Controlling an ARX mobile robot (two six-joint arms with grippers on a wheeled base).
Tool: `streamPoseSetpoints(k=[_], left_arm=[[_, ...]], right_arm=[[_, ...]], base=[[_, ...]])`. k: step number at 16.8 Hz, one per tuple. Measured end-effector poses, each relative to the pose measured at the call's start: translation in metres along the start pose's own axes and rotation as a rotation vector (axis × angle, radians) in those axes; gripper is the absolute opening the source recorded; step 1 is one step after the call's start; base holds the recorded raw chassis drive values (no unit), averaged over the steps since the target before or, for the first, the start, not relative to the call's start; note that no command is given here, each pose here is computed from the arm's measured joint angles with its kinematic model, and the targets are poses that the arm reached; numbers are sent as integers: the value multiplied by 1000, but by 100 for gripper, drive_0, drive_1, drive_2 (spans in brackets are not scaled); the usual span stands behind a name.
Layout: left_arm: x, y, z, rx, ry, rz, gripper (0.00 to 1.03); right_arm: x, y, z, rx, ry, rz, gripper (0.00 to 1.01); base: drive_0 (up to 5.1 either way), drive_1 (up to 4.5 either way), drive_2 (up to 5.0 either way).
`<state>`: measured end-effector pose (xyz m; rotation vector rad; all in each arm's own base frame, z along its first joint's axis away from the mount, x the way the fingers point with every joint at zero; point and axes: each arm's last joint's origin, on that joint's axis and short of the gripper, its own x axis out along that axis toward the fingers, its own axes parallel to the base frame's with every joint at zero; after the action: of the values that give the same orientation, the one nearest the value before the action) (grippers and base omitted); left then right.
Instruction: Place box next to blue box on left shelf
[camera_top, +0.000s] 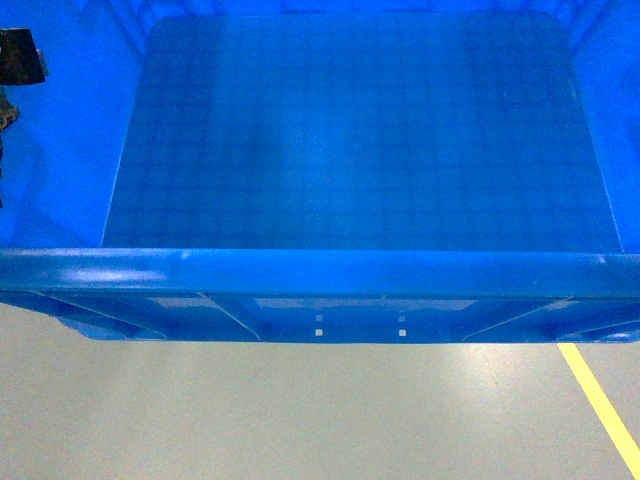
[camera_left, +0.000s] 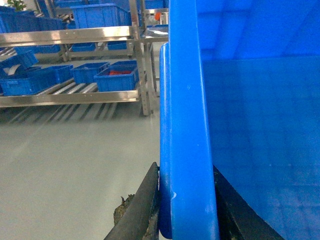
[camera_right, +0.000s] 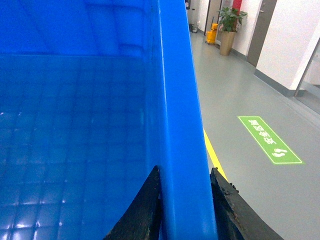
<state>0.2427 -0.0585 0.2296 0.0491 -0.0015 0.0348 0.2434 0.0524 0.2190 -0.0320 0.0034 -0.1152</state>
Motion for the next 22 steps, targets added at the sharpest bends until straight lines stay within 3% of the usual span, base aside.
streamPoseSetpoints(k=[22], left_arm=[[0, 0, 0, 2, -2, -1, 18]], right_arm=[[0, 0, 0, 0, -1, 0, 21]], base=[[4, 434, -427]])
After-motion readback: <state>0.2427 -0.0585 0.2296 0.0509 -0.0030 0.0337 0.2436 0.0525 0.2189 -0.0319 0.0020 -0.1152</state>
